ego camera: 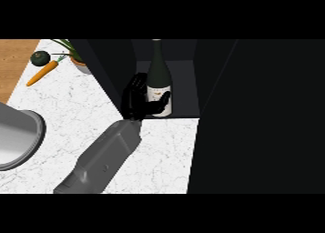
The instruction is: Pick up the wine, place it into the cabinet and close the cabinet
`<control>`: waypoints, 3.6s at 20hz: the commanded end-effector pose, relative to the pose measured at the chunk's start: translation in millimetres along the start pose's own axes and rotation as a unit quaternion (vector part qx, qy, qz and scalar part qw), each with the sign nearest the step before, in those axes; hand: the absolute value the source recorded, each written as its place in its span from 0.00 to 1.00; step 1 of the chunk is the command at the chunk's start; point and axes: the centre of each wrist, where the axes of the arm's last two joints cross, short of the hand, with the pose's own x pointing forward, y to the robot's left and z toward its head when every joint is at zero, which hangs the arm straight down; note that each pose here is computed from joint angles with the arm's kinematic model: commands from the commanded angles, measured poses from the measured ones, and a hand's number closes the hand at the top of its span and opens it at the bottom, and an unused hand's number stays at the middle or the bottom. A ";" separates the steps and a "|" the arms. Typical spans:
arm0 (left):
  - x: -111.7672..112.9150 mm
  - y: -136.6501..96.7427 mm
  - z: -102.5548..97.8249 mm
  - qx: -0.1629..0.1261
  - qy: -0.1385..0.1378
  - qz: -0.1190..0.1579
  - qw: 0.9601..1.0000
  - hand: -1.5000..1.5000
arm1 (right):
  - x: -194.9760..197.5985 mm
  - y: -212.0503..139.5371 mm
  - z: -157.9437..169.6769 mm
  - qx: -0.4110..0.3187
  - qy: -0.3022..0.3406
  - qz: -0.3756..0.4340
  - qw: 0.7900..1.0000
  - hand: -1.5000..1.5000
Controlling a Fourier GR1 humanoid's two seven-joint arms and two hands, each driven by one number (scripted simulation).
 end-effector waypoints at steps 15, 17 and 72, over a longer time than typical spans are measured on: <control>45.7 -44.6 -56.7 0.026 0.031 -0.041 0.998 1.00 | -19.9 -3.1 -14.4 0.006 -0.014 -0.004 1.000 0.00; 40.1 -33.8 -54.3 0.019 0.032 -0.036 0.999 1.00 | -3.0 10.9 -31.3 0.018 -0.013 -0.007 1.000 0.00; 27.7 -62.5 -33.3 0.030 -0.052 -0.098 0.993 0.00 | -14.5 7.6 -22.6 0.047 -0.014 -0.028 0.998 0.00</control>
